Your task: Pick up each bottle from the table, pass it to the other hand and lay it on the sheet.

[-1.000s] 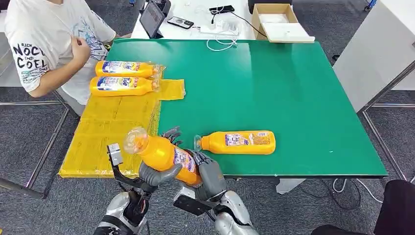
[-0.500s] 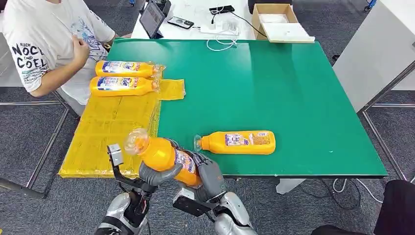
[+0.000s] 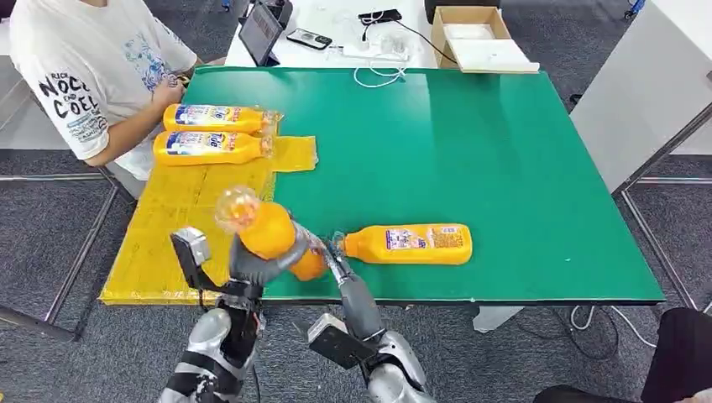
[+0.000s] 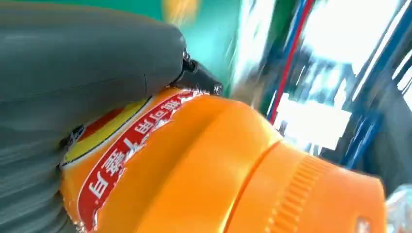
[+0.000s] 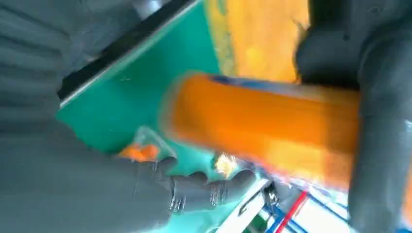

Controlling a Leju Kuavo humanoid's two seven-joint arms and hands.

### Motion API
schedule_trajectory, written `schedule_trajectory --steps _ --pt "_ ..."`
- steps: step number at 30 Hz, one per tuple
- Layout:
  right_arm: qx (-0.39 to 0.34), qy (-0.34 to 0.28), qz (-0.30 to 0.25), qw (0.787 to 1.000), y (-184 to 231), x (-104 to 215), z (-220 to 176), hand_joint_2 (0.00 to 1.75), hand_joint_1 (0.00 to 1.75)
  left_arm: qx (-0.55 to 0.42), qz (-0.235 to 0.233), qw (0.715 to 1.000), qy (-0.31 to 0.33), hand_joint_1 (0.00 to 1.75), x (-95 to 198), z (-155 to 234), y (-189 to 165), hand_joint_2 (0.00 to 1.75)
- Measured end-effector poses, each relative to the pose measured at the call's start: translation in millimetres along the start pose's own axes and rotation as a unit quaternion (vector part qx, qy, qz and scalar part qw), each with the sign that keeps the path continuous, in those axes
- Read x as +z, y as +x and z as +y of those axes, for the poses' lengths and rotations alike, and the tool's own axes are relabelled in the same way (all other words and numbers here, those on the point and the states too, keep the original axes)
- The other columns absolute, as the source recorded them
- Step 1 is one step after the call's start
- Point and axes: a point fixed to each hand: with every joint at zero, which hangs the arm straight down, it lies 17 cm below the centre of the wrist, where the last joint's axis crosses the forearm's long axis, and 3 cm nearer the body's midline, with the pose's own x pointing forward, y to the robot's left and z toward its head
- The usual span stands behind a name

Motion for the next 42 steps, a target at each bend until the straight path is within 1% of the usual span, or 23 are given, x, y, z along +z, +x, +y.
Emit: schedule_trajectory --steps 2,4,8,10,14,15,17,19,21,22,23,24,31,36,38,40,42 --pt "-0.015 -0.015 -0.014 1.0 13 -5 -9 0.0 0.0 -0.041 -0.036 0.998 0.03 1.75 -21 17 21 1.75" --pt "-0.021 -0.032 -0.032 0.999 25 -11 -21 0.0 0.0 -0.084 -0.067 0.993 0.055 1.75 -34 31 38 1.75" --pt "-0.017 -0.066 -0.069 0.995 46 -15 -41 0.0 0.0 -0.178 -0.12 0.971 0.103 1.75 -57 56 66 1.75" --pt "-0.01 -0.081 -0.084 0.993 56 -16 -49 0.0 0.0 -0.198 -0.128 0.965 0.114 1.75 -64 66 72 1.75" --pt "-0.003 -0.104 -0.102 0.989 66 -16 -60 0.0 0.0 -0.229 -0.129 0.957 0.125 1.75 -71 76 74 1.75" --pt "0.005 -0.127 -0.108 0.986 70 -15 -69 0.0 0.0 -0.259 -0.127 0.948 0.134 1.75 -72 81 73 1.75" --pt "0.015 -0.178 -0.12 0.976 83 -14 -91 0.0 0.0 -0.341 -0.129 0.92 0.147 1.75 -77 91 71 1.75" --pt "0.021 -0.212 -0.129 0.968 92 -13 -107 0.0 0.0 -0.406 -0.13 0.892 0.151 1.75 -84 102 71 1.75" --pt "0.021 -0.235 -0.138 0.962 102 -12 -118 0.0 0.0 -0.496 -0.108 0.851 0.134 1.75 -91 111 56 1.75" --pt "0.019 -0.242 -0.142 0.96 105 -12 -122 0.0 0.0 -0.529 -0.099 0.834 0.122 1.75 -94 114 49 1.75" --pt "0.018 -0.247 -0.145 0.958 108 -11 -125 0.0 0.0 -0.549 -0.091 0.823 0.111 1.75 -94 117 43 1.75" --pt "0.017 -0.251 -0.148 0.956 111 -11 -128 0.0 0.0 -0.562 -0.08 0.816 0.104 1.75 -93 123 35 1.75" --pt "0.014 -0.261 -0.16 0.952 122 -10 -134 0.0 0.0 -0.587 -0.042 0.803 0.093 1.75 -90 144 14 1.75" --pt "0.006 -0.277 -0.159 0.948 123 -9 -142 0.0 0.0 -0.648 -0.004 0.76 0.057 1.75 -88 151 -9 1.75" --pt "0.002 -0.281 -0.157 0.947 122 -9 -144 0.0 0.0 -0.684 0.026 0.728 0.035 1.75 -83 160 -26 1.75" --pt "0.0 -0.28 -0.156 0.947 120 -9 -146 0.0 0.0 -0.717 0.063 0.695 0.006 1.75 -72 172 -46 1.75" --pt "-0.002 -0.276 -0.155 0.948 119 -9 -146 0.0 0.0 -0.737 0.092 0.669 -0.022 1.75 -60 183 -63 1.75"
